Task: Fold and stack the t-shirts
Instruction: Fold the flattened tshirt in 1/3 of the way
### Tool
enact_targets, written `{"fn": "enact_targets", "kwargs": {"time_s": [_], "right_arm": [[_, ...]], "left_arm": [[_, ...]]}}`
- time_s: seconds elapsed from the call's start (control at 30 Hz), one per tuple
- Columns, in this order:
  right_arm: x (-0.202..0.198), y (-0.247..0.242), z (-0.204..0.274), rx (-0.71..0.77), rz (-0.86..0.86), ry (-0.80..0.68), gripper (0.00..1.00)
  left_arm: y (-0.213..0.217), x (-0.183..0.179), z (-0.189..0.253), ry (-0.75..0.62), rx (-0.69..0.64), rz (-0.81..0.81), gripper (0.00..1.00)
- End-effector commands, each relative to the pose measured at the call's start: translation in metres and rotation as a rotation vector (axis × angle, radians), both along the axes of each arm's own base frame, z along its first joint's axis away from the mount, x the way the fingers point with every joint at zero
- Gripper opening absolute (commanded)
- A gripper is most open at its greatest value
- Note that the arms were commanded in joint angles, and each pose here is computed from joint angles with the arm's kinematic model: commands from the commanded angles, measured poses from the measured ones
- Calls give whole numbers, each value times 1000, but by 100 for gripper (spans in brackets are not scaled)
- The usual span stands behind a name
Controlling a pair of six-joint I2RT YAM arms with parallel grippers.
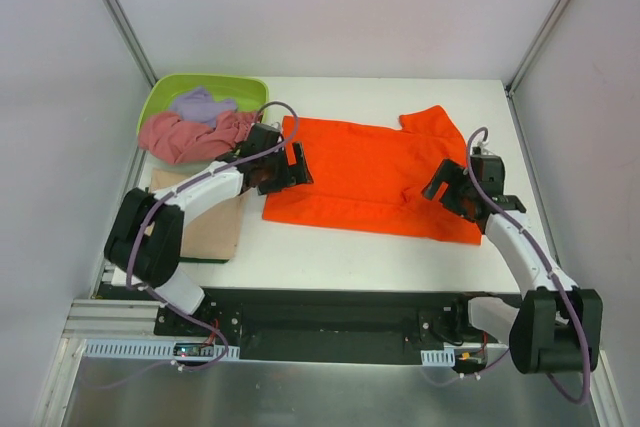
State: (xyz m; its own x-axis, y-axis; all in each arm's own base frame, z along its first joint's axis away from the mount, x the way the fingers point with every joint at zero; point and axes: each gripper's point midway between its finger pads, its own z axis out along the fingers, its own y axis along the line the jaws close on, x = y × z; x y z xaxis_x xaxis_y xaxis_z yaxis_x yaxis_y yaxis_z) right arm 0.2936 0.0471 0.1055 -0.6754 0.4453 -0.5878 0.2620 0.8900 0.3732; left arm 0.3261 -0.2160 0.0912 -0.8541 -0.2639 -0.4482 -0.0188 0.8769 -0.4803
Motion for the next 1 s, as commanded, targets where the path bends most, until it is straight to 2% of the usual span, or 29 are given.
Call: {"fn": "enact_targets", "kwargs": {"time_s": [0.0, 0.1, 0.3, 0.43, 0.53, 0.83, 0.97], "right_arm": [[-11, 1, -30, 5, -5, 111, 96], [-19, -9, -53, -15, -82, 189, 96], [-25, -14, -79, -4, -122, 263, 96], [-39, -27, -93, 39, -235, 310, 96], [-50, -38, -96, 71, -305, 303, 96], [-75, -46, -91, 82, -325, 263, 96], [-85, -54, -88, 61, -366, 245, 96]], "left_arm": [[-17, 2, -19, 66, -27, -70, 99], [-13, -4, -40, 119, -4, -55, 99], [0, -23, -68, 189, 40, -23, 99], [5, -39, -79, 241, 32, 2, 99], [7, -58, -85, 281, 27, 4, 99], [22, -133, -94, 364, 38, 46, 99], [27, -152, -89, 340, 49, 73, 99]]}}
